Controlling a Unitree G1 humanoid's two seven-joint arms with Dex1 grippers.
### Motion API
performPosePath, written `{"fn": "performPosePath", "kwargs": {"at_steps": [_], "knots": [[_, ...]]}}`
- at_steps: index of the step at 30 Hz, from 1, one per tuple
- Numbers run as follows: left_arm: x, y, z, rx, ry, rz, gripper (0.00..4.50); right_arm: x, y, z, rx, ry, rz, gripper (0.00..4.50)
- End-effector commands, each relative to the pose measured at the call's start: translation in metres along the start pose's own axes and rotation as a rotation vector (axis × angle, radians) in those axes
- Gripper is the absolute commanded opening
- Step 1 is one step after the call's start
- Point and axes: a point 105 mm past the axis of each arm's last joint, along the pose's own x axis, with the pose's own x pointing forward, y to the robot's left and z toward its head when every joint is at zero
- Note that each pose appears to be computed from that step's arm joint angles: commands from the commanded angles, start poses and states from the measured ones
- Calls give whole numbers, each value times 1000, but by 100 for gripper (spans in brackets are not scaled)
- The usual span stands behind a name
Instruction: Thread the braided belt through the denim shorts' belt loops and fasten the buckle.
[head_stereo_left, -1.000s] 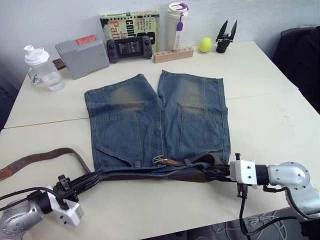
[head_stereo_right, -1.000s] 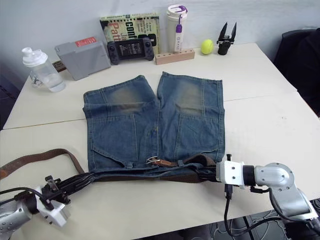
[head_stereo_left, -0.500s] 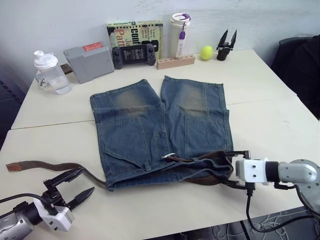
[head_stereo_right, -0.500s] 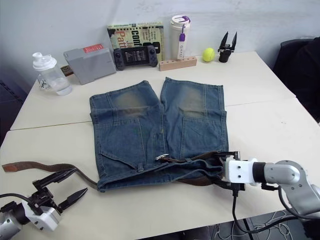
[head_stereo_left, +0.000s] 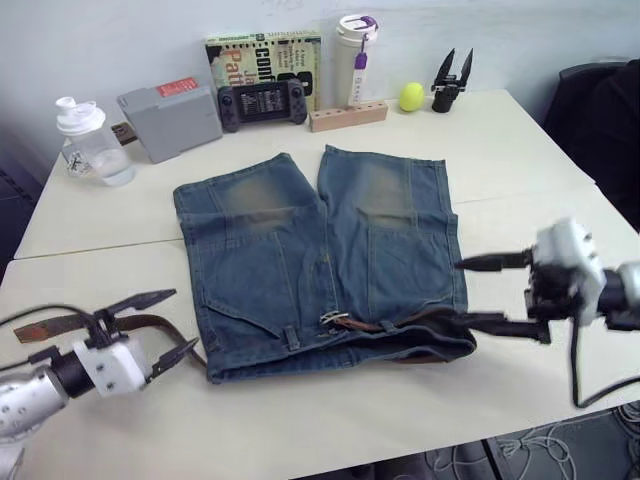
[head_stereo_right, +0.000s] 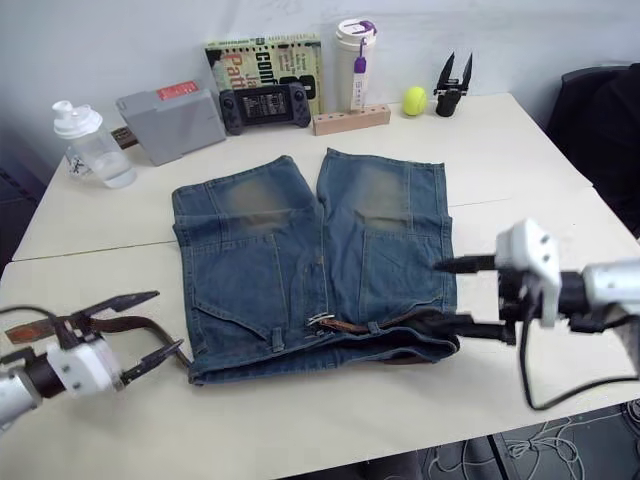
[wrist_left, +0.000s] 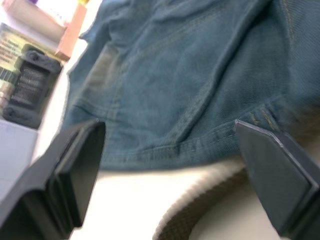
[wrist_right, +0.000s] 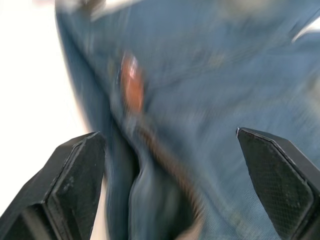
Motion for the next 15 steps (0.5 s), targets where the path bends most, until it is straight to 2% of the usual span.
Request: {"fn": "performPosePath", "kwargs": {"at_steps": [1,4,6,8,13,15], "knots": [[6,4,17,-321,-71,-122,450,11,-17,15,96,-90,-13,445],[8,5,27,-473,-104,-187,450,28,-30,13,103,-83,-53,445],[29,14,12,-551,-89,-130,450,53,-61,-15,167,-1,-208,445],[47,21,1,-599,-85,-85,450,71,-75,-33,203,53,-274,445],[85,20,-35,-640,-6,-36,450,90,-84,-66,253,145,-276,445],[96,8,-47,-608,61,-82,450,92,-84,-78,253,206,-257,445]]}}
